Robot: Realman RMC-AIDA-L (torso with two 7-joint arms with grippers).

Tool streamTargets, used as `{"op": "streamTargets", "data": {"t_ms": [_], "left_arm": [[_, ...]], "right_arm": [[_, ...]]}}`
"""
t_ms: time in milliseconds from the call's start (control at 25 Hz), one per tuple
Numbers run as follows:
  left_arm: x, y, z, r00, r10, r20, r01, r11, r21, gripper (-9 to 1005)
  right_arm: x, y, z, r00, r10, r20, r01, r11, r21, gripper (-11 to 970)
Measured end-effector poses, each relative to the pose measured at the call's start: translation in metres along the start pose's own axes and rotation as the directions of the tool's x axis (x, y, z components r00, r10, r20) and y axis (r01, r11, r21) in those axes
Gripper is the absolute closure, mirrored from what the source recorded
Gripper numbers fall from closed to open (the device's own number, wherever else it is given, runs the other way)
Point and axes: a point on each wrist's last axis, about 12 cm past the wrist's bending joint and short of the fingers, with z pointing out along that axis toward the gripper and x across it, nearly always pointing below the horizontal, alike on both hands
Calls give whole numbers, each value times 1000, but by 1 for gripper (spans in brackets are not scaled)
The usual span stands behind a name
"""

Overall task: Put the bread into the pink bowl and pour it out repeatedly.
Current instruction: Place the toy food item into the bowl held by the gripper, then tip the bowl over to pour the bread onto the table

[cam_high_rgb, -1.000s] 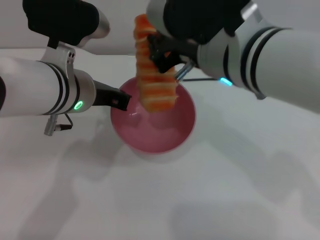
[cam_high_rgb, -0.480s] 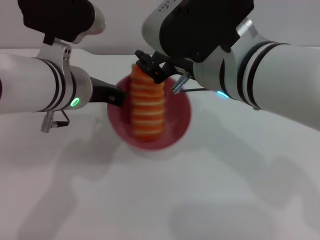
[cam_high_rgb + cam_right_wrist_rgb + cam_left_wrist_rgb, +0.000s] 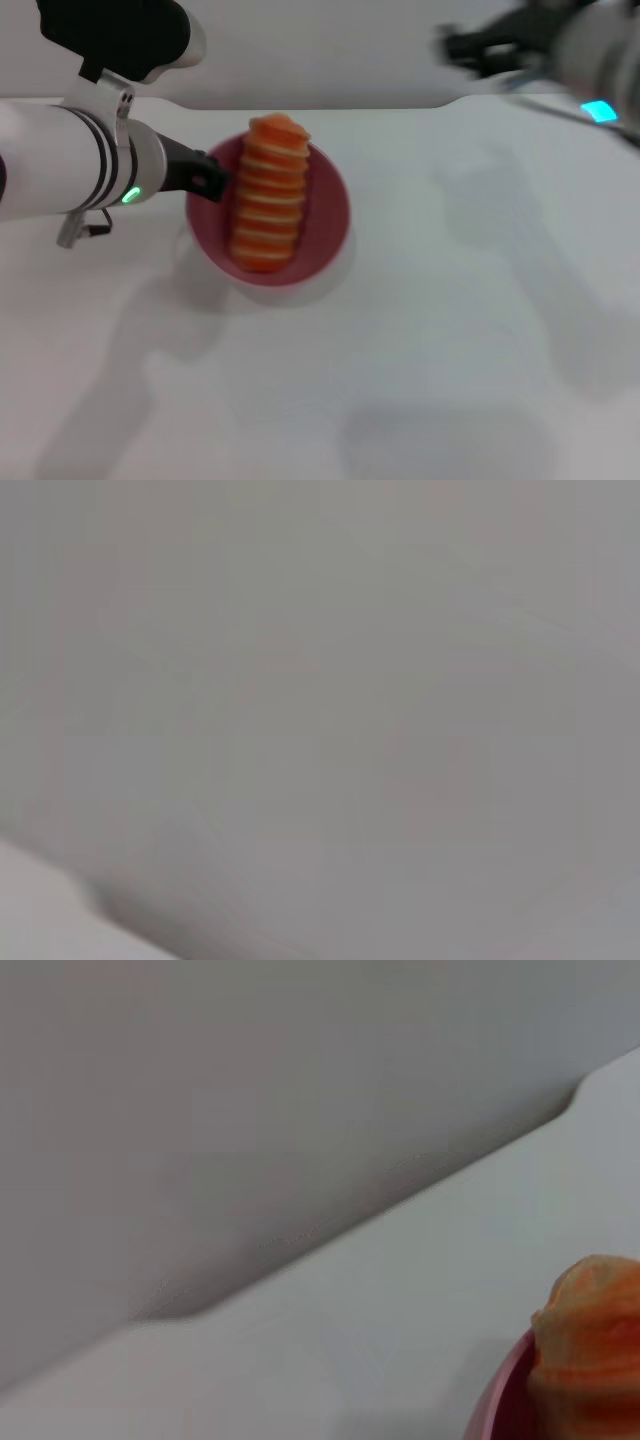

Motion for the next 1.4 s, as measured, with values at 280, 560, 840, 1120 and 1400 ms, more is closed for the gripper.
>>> {"op": "streamTargets", "data": {"t_ms": [280, 560, 840, 1120, 1400], "left_arm": [[-12, 0, 0, 975, 205, 81, -193, 972, -131, 952], [-22, -28, -3, 883, 461, 88, -427, 868, -255, 952], [-16, -59, -8, 776, 609, 161, -537, 773, -336, 952], [-13, -73, -16, 710, 681, 181, -567, 705, -427, 952], [-29, -50, -25, 884, 416, 212, -329, 878, -348, 952]], "right_arm": [[42, -62, -2, 978, 115, -172, -80, 978, 194, 166], [71, -74, -1, 952, 155, -265, -89, 966, 244, 167], [77, -73, 5, 945, 157, -287, -87, 966, 243, 168], [78, -72, 7, 944, 152, -292, -81, 967, 241, 169], [74, -55, 12, 946, 135, -296, -103, 987, 119, 170]]}}
